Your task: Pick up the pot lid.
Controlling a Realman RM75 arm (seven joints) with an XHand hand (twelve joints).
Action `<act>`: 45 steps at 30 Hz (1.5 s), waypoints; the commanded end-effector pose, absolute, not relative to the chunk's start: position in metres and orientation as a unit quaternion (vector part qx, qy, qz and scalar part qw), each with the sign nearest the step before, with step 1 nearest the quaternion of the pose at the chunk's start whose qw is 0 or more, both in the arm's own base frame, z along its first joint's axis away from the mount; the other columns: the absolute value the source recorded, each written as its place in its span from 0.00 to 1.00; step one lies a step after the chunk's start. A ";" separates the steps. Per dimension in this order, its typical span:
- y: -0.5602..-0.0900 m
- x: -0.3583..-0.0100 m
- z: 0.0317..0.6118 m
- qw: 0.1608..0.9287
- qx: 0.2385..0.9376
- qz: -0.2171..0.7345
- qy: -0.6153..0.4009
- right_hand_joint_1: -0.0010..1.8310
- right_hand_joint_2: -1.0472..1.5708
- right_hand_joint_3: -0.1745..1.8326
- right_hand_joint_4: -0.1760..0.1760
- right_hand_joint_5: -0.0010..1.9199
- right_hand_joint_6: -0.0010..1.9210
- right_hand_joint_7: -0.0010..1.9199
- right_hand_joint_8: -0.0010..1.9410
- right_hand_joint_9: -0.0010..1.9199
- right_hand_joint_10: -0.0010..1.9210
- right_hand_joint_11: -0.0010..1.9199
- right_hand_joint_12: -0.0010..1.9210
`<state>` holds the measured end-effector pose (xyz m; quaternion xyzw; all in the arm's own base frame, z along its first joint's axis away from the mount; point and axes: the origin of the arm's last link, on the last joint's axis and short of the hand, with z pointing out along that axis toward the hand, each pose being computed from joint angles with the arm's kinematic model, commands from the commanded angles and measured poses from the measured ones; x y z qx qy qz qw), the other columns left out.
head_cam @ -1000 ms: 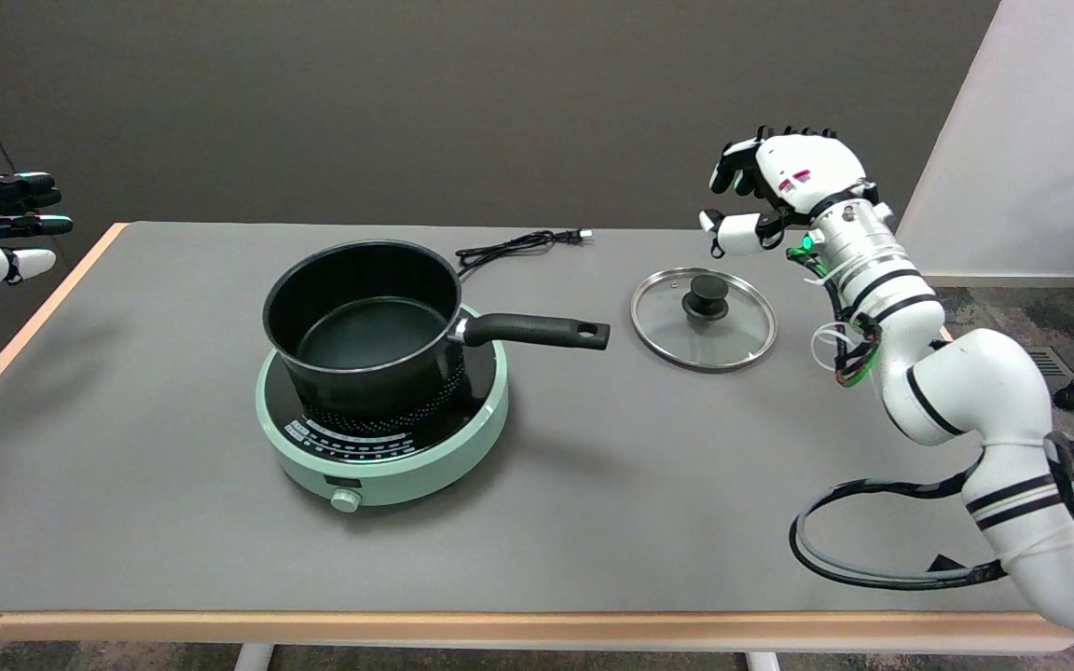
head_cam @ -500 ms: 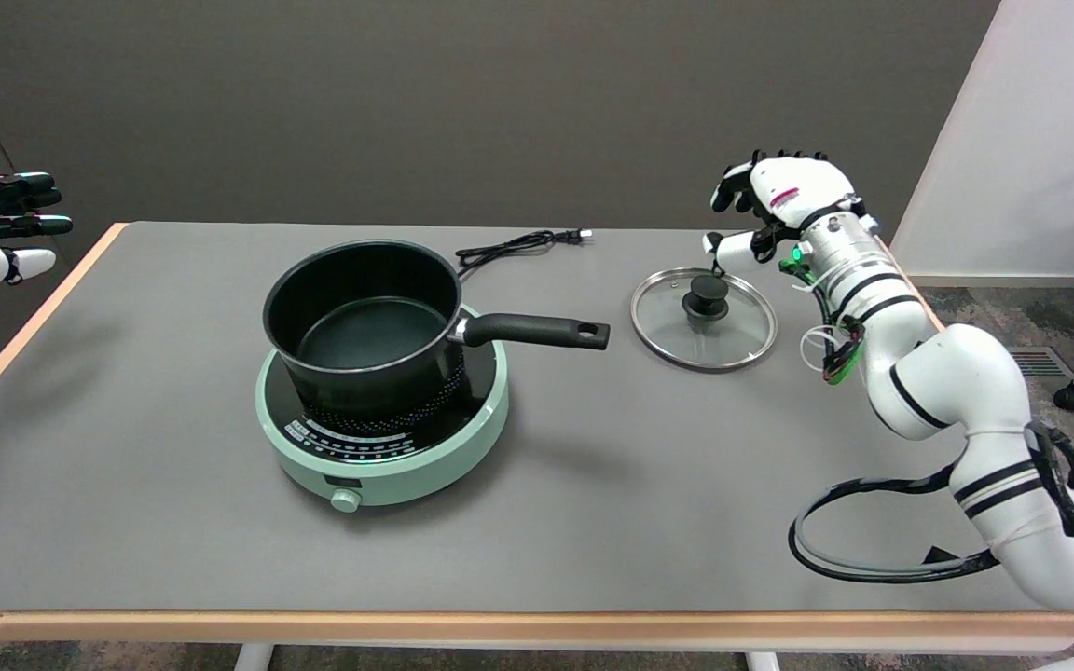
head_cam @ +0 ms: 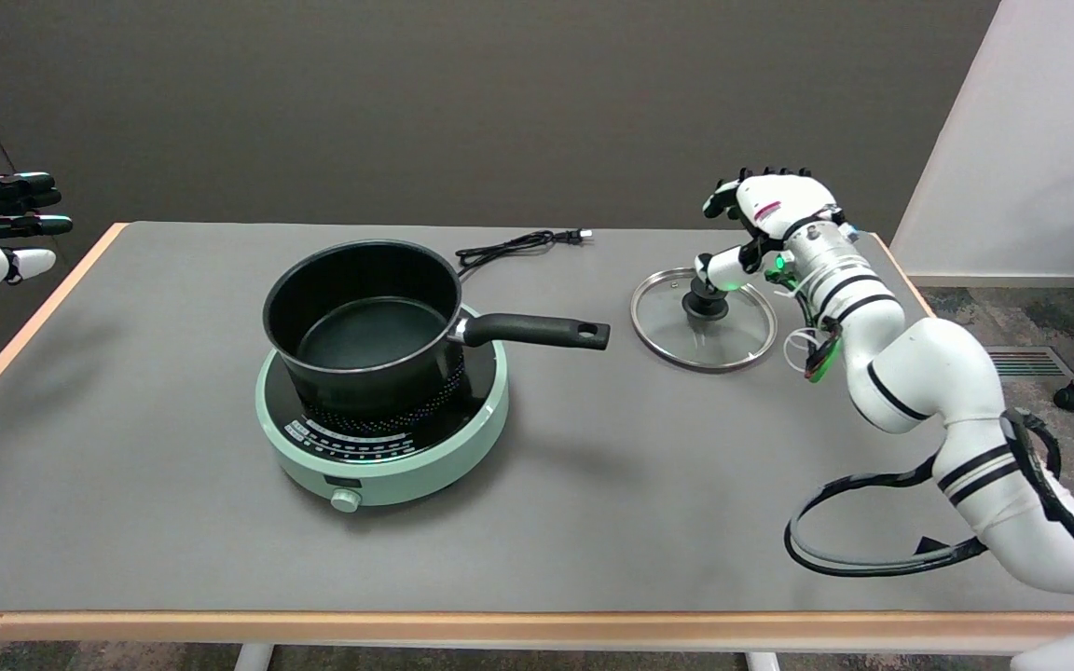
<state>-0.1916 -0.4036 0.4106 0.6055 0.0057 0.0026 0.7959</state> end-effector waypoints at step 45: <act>-0.417 -0.222 0.403 0.801 0.593 -0.065 -0.055 0.44 0.59 0.56 0.68 0.24 0.11 0.26 0.10 0.29 0.19 0.20 0.48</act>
